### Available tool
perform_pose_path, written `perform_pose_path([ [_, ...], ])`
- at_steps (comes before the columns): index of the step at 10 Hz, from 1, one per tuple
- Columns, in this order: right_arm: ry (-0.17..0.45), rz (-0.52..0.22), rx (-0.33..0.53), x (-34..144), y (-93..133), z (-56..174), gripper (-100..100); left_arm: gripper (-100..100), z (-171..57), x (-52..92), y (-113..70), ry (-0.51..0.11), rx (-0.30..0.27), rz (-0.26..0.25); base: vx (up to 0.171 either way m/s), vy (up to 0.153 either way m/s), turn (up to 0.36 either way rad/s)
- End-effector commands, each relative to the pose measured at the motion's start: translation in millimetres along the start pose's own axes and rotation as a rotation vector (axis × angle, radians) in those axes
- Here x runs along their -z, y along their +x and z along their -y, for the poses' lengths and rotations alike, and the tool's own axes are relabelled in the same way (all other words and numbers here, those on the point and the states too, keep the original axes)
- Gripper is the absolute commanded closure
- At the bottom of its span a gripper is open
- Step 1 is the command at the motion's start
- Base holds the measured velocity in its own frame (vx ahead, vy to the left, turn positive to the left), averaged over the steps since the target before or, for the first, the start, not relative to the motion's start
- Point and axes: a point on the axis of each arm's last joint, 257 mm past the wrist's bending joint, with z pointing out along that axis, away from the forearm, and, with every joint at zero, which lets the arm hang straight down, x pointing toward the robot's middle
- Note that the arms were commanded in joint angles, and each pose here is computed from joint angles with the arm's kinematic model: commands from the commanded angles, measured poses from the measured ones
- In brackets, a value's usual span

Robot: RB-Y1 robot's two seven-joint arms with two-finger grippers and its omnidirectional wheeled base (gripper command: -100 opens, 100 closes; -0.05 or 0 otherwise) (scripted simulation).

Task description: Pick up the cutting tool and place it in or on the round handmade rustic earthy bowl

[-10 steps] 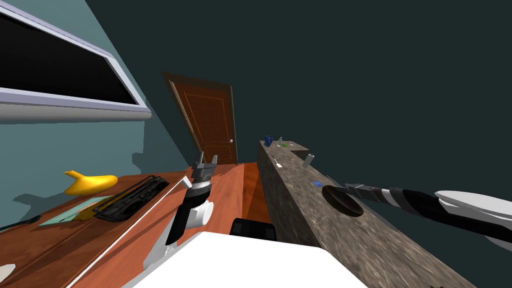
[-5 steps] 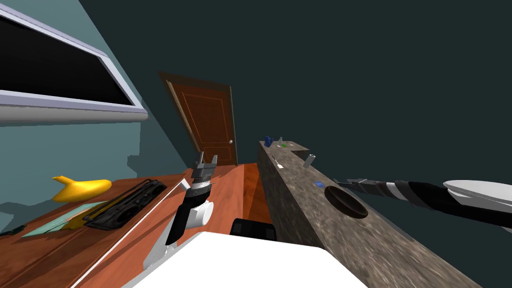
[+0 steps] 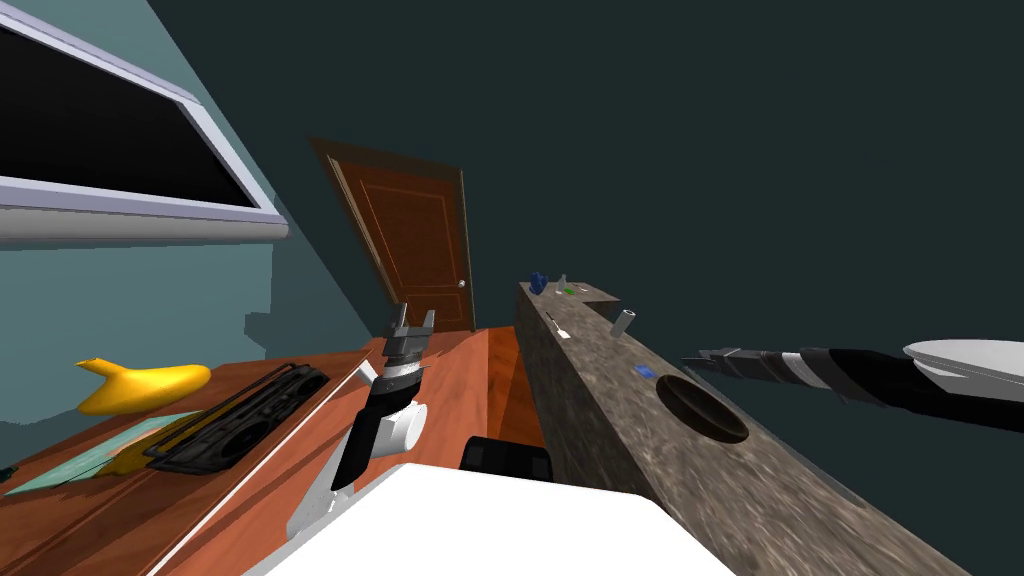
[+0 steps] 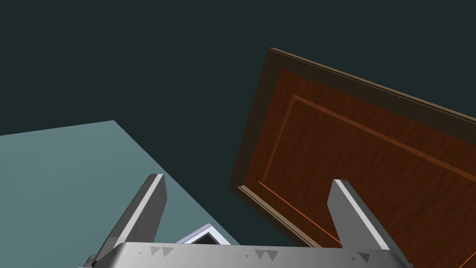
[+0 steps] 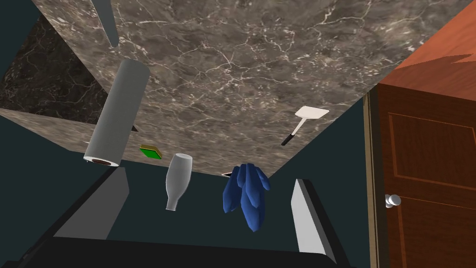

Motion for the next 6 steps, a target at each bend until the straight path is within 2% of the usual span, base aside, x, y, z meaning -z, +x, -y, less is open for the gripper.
perform_pose_path([
  [1,0.0,0.0,0.0,0.0,0.0,0.0,0,0,0.0,0.0,0.0,0.0,0.0,0.0,0.0,0.0,0.0],
  [6,0.0,0.0,0.0,0.0,-0.1,0.0,0,0,0.0,0.0,0.0,0.0,0.0,0.0,0.0,0.0,0.0],
])
